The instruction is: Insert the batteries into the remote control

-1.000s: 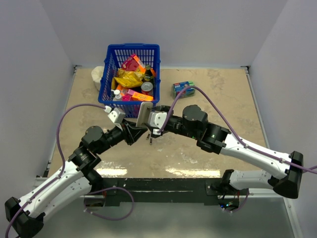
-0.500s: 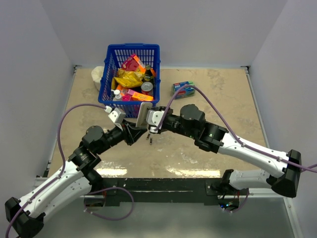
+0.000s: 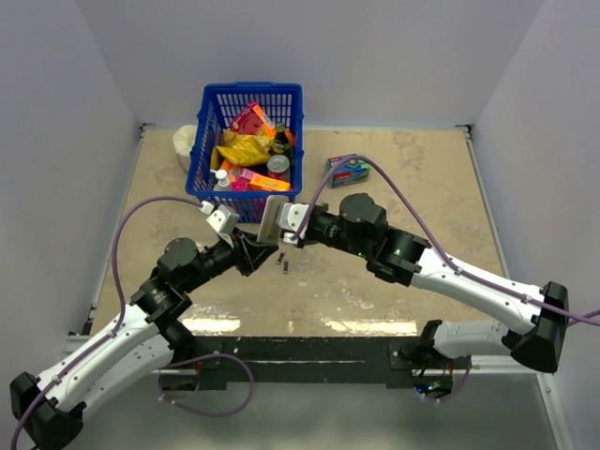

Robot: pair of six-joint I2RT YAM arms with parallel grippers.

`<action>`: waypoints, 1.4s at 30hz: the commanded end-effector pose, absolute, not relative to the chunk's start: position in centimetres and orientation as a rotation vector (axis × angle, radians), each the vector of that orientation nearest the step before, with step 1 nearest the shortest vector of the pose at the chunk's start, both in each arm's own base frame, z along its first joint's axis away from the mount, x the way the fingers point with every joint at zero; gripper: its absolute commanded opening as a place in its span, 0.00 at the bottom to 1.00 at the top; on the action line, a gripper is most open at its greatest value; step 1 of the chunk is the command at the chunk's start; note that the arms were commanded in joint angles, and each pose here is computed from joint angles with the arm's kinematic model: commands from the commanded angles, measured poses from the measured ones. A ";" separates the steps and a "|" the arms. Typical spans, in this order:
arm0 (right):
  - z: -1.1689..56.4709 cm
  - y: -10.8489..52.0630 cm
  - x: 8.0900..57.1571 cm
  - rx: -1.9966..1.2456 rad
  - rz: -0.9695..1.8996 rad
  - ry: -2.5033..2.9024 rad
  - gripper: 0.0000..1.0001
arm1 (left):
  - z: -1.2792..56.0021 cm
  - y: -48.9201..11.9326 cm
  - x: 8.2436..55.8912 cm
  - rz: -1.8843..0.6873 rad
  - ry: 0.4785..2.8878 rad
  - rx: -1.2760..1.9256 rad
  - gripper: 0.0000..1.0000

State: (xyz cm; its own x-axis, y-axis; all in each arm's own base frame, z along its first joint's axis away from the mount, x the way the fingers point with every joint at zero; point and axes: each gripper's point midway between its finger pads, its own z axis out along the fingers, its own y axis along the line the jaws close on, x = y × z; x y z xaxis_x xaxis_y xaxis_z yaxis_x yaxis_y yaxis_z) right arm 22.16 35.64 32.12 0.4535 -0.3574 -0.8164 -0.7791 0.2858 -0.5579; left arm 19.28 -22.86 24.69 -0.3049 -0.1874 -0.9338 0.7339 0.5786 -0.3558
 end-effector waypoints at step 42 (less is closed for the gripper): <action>32.5 33.1 23.3 -1.184 0.400 1.196 0.46 | 25.4 -23.6 19.8 -1.004 1.614 0.452 0.00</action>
State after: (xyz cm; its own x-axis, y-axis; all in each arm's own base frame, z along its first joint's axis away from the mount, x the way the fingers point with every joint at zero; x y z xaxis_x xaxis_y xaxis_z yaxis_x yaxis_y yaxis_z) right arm 22.66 32.27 29.32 0.3145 -0.3779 -0.8708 -0.7983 0.3911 -0.4580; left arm 19.79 -23.06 21.73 -0.3942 -0.1760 -0.9020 0.6743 0.6115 -0.4140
